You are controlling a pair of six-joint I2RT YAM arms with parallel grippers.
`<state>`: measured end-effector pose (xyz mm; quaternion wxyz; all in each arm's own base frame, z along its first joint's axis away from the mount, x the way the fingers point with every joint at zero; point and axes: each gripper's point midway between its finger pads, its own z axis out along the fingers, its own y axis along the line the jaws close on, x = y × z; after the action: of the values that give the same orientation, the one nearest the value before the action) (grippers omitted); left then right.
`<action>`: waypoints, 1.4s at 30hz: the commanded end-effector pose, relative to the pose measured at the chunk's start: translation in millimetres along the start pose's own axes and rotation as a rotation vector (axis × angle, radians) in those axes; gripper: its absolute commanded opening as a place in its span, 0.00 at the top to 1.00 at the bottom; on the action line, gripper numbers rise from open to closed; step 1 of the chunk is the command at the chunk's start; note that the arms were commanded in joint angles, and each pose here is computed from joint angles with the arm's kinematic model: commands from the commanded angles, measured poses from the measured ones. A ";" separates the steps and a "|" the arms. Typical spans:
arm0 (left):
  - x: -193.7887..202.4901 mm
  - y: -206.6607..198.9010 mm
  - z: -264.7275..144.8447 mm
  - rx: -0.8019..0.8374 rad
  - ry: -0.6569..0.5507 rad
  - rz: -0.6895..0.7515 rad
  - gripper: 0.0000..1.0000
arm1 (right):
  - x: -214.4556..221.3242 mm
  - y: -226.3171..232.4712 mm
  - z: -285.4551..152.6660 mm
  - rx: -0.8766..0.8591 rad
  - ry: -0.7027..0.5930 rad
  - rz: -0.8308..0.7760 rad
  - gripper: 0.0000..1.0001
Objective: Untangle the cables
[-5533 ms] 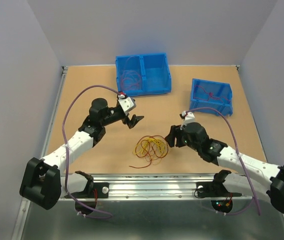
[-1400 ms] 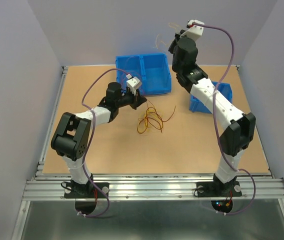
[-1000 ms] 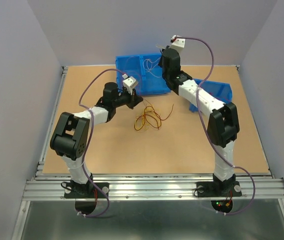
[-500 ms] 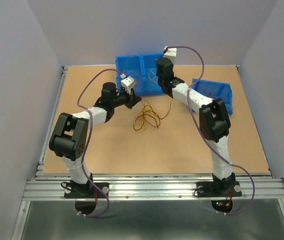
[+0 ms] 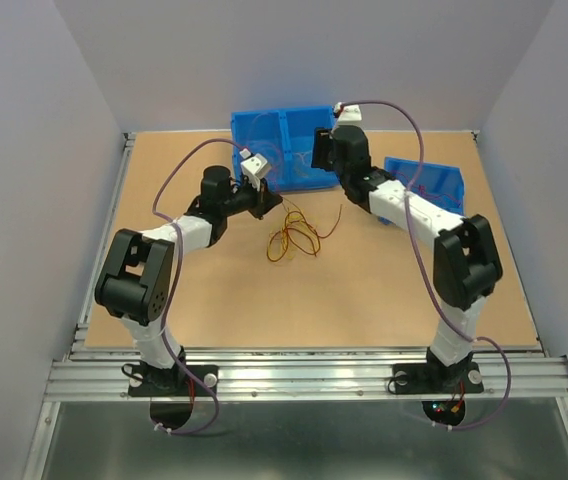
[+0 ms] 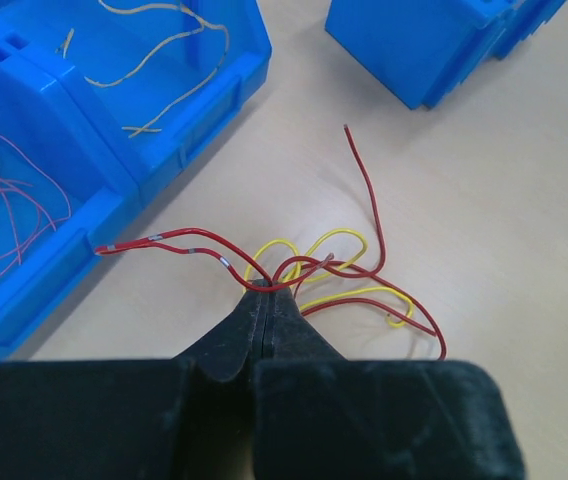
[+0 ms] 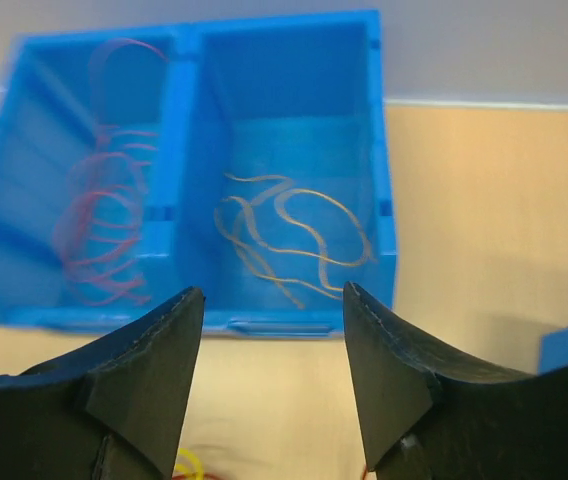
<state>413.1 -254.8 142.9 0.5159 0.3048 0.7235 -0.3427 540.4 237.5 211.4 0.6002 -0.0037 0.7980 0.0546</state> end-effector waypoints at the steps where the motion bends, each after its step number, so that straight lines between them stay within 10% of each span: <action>1: -40.1 -17.8 -14.9 0.047 -0.095 0.087 1.00 | -32.6 22.6 -63.2 -0.234 -0.042 0.073 0.37; 14: -66.2 -68.2 -50.7 0.168 -0.167 0.178 1.00 | 73.9 46.6 -146.5 -0.457 0.185 0.159 0.35; 42: -69.6 -149.3 -65.5 0.251 -0.187 0.412 1.00 | 38.8 14.9 -178.4 -0.309 -0.035 0.249 0.34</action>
<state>281.8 -297.6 233.5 0.5689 0.4683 0.5743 -0.3567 350.2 243.9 222.0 0.5786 -0.0269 0.7741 0.2556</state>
